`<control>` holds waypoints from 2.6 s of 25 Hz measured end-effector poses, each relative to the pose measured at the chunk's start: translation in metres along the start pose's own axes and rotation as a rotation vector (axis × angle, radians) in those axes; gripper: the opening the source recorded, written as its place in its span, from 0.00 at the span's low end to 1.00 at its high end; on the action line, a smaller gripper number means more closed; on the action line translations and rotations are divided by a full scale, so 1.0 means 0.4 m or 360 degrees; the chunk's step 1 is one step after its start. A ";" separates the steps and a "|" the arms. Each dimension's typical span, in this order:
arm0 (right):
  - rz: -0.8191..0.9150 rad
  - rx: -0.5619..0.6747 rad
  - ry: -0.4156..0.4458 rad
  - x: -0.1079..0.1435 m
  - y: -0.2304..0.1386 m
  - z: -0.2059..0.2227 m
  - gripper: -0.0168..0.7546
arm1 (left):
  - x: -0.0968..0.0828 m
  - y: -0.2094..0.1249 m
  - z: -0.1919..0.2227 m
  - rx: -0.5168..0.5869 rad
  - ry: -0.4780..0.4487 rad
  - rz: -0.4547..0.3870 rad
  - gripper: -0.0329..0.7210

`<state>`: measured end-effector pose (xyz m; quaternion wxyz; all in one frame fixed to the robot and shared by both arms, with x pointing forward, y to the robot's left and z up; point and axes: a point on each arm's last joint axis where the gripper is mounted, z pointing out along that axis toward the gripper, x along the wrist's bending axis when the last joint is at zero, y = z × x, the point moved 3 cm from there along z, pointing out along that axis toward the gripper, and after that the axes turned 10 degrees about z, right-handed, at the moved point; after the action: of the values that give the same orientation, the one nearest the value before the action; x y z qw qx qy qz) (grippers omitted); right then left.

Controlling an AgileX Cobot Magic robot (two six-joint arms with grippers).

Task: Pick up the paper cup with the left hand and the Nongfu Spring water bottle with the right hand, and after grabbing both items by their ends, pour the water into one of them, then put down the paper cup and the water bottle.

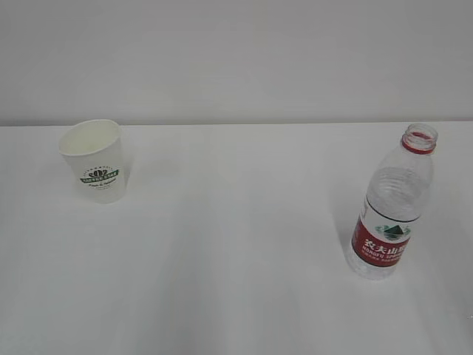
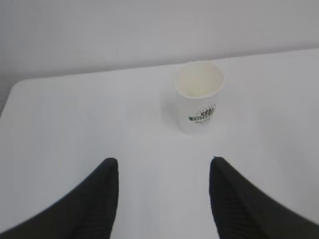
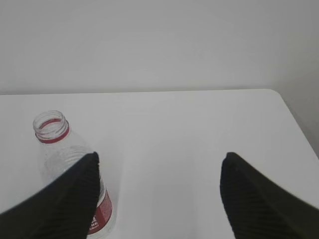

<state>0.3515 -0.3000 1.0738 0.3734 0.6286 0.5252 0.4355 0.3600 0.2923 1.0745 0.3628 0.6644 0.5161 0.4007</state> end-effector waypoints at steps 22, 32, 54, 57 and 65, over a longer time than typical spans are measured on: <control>-0.0021 -0.0184 -0.0011 -0.002 0.055 0.064 0.76 | 0.011 0.051 0.127 -0.0240 0.0057 0.0056 0.59; -0.0018 -0.0194 -0.0022 -0.005 0.067 0.121 0.76 | 0.010 0.058 0.212 -0.0246 0.0049 0.0061 0.59; 0.0155 -0.0456 0.0002 -0.022 0.020 0.162 0.76 | 0.001 -0.019 0.313 -0.0211 0.0053 -0.0099 0.52; 0.0125 -0.0463 0.0028 -0.019 0.000 0.165 0.76 | -0.002 -0.046 0.310 -0.0263 0.0067 -0.0115 0.52; -0.0023 -0.0415 0.0172 0.010 -0.016 0.176 0.76 | -0.026 -0.060 0.311 -0.0293 -0.0001 0.0023 0.52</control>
<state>0.4159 -0.2958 1.0443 0.4261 0.5467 0.4880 0.5305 0.4618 0.2783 0.9996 0.4195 0.6321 0.4723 0.4489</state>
